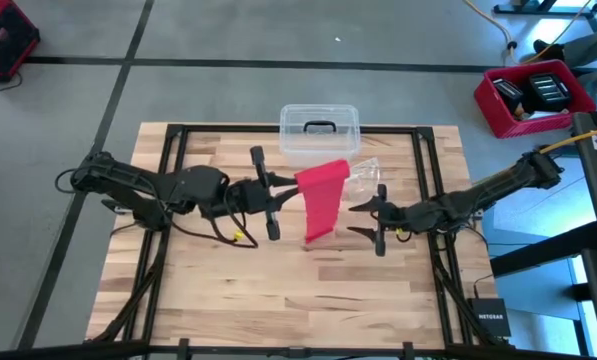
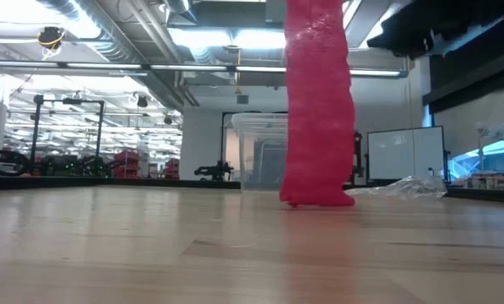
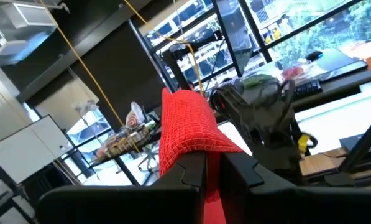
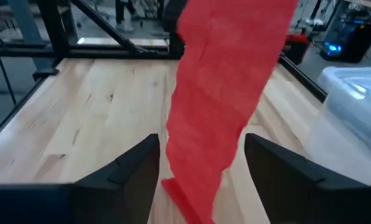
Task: Roll bandage
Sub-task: Roll the red bandage
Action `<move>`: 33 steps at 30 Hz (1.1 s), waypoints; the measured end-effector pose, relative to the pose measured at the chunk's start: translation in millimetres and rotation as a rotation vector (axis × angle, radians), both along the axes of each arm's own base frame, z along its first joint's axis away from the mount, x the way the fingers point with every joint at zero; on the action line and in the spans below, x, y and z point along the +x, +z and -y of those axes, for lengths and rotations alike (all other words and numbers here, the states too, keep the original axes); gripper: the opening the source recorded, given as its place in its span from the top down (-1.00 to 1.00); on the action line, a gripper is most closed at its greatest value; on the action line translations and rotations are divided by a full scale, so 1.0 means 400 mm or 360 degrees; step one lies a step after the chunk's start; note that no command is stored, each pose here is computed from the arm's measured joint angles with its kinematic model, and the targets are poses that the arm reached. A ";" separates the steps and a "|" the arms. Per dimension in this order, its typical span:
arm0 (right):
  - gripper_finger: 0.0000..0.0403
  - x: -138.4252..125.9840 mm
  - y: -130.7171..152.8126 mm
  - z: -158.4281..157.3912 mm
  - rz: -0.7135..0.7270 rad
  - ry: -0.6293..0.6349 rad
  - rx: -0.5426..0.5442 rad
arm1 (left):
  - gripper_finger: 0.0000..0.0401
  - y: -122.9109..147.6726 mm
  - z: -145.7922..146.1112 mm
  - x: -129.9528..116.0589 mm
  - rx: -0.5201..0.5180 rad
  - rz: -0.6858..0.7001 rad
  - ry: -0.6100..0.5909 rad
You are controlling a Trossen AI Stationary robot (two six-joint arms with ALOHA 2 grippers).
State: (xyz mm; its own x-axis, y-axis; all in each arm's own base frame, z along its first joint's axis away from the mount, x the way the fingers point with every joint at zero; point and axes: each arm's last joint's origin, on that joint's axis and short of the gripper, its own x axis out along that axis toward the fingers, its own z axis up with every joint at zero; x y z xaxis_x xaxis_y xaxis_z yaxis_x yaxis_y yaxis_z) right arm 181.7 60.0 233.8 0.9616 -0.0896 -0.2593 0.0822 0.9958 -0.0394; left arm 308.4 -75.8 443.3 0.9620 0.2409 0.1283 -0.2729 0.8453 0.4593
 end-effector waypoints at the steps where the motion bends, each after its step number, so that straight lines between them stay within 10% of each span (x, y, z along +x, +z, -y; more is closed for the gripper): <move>1: -0.17 -0.003 -0.019 0.001 0.0029 -0.0001 0.0012 | 0.91 -0.001 0.001 0.000 -0.0002 -0.0006 -0.0003; 10: -0.17 -0.003 0.014 -0.001 0.0413 0.0060 0.0142 | 0.91 -0.030 0.007 0.008 -0.0111 -0.0137 -0.0137; 27: -0.16 0.114 0.185 -0.005 0.0470 0.0074 -0.0379 | 0.91 -0.051 0.025 0.027 -0.0179 -0.0181 -0.0283; 33: 0.45 0.133 0.176 -0.011 0.0425 0.0101 -0.0481 | 0.91 -0.050 0.038 0.023 -0.0168 -0.0179 -0.0311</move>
